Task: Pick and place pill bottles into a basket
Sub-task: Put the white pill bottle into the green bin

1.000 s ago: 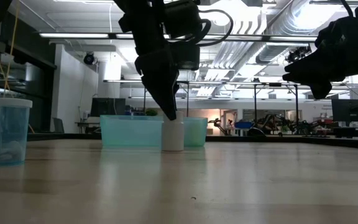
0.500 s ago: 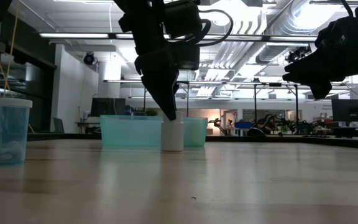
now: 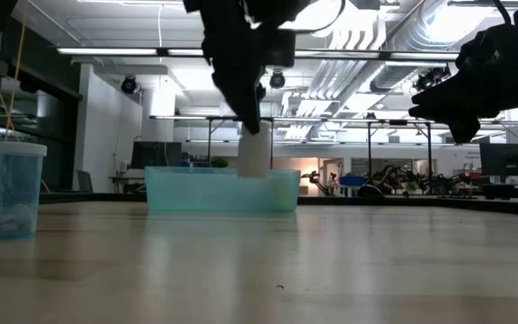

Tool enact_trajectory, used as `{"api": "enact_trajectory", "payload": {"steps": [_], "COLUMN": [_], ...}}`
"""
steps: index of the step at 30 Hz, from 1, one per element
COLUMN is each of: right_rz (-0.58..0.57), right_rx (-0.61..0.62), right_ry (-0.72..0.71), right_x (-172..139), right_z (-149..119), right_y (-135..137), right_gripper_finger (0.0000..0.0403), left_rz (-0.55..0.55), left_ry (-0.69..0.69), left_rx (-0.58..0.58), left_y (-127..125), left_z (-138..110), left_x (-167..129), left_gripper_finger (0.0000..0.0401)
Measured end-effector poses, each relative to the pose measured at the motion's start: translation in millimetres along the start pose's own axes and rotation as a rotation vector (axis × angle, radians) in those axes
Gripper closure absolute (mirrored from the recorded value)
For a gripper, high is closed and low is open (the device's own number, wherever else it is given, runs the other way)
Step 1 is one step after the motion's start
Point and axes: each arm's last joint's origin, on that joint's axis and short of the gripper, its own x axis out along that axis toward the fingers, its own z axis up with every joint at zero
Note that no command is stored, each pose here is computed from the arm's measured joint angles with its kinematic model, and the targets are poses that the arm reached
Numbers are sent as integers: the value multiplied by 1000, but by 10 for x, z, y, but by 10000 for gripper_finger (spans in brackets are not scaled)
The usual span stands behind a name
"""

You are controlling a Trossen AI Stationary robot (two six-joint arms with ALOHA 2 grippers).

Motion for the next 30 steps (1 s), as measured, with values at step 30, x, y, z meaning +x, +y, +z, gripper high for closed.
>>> {"api": "enact_trajectory", "payload": {"steps": [30], "right_rz": [-3], "right_rx": [-2], "right_ry": [6], "right_x": [0], "right_z": [-6], "right_y": [-3], "right_gripper_finger": [277], "left_rz": [133], "left_ry": [-64], "left_rx": [-241], "left_y": [1313], "left_z": [-179], "left_x": [-434], "left_gripper_finger": [185]}}
